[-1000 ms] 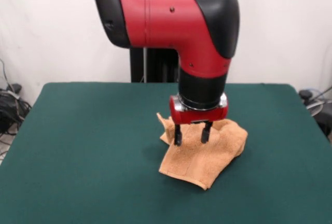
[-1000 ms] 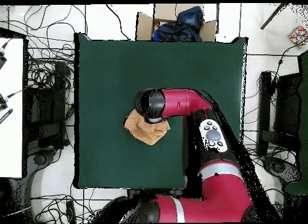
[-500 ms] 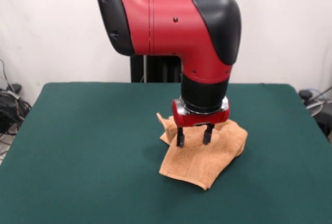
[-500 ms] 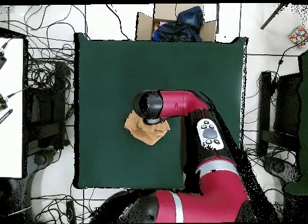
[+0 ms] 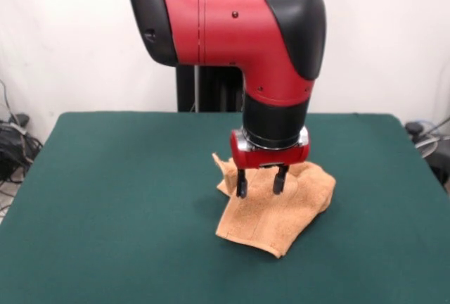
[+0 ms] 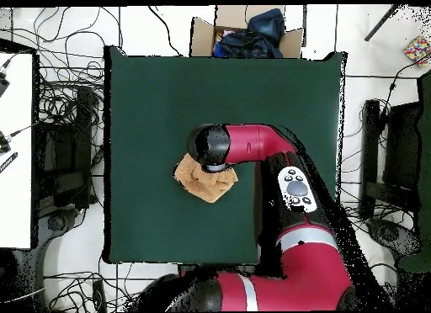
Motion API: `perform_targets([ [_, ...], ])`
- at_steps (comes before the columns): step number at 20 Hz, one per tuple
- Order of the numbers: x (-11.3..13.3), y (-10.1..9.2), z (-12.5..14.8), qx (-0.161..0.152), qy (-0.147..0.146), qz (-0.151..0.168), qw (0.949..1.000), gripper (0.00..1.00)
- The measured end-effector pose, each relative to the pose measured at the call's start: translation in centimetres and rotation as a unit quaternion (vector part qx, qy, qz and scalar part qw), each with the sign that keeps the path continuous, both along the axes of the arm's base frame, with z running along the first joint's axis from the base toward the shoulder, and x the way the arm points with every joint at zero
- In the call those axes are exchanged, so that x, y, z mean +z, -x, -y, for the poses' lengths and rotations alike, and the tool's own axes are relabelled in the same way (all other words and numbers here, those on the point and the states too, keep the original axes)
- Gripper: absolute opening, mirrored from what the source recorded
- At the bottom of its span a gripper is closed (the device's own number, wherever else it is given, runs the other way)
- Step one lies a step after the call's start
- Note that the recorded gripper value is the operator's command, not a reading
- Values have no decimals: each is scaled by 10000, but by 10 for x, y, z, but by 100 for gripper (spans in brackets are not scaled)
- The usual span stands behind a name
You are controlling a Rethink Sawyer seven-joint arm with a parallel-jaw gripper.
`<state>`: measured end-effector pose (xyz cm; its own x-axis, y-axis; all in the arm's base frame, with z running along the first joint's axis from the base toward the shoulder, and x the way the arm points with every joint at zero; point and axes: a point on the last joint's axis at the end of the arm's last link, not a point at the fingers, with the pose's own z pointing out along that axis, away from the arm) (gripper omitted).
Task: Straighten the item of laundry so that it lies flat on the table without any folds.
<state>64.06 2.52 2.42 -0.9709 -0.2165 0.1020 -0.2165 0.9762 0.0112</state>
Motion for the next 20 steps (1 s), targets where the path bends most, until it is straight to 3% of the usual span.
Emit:
perform_targets([
  [11,13,-7,2,1,39,116,9999,100],
  [20,-16,0,-2,-8,-50,70,10000,100],
])
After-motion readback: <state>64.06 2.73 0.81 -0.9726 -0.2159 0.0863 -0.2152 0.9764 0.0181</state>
